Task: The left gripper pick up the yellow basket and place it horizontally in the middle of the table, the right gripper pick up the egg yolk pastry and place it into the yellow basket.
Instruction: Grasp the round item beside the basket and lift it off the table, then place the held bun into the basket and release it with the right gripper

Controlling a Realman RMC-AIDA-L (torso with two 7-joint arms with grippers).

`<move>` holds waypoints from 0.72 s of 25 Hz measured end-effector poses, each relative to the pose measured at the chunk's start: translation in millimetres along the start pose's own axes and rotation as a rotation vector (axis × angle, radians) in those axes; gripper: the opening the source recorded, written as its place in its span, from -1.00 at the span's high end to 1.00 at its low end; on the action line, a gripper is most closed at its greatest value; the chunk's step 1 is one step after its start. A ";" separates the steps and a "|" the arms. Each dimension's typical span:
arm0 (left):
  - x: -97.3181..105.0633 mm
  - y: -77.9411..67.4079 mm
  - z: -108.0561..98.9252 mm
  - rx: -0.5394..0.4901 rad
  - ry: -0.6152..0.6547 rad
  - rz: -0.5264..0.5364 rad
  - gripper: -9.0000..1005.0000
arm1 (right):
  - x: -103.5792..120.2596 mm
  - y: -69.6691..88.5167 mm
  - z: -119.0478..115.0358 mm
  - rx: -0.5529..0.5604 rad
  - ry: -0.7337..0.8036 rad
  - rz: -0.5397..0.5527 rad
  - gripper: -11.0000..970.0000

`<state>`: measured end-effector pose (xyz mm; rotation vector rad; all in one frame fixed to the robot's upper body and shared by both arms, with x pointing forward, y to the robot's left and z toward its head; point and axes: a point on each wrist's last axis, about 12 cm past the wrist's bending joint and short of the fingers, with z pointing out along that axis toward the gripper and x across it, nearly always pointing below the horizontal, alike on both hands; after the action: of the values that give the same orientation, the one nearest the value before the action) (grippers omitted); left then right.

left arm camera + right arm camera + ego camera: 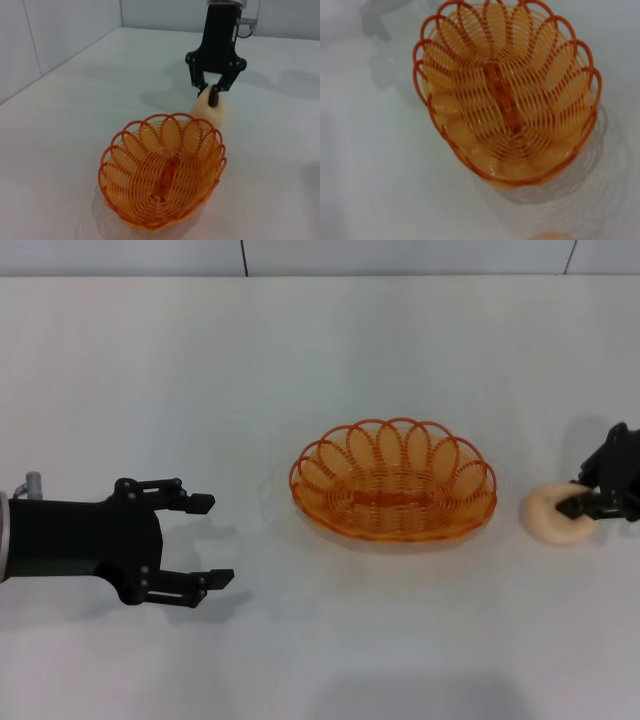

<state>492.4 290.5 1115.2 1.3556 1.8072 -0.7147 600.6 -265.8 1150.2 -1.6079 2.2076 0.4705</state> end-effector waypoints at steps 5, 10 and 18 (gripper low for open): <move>0.3 -0.3 -0.1 0.000 0.000 -0.001 -0.67 | -22.2 8.8 -25.0 0.033 -0.051 -0.024 0.65; 0.3 -0.1 -0.5 -0.001 0.001 0.000 -0.67 | -52.6 21.3 -40.7 0.005 -0.143 -0.073 0.78; -1.8 1.2 0.2 0.000 -0.001 0.007 -0.67 | -93.1 35.9 -5.7 -0.068 -0.246 -0.112 0.85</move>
<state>493.9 289.8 1116.6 1.3608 1.8014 -0.7116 592.0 -180.5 1201.5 -1.6025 1.9301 0.6775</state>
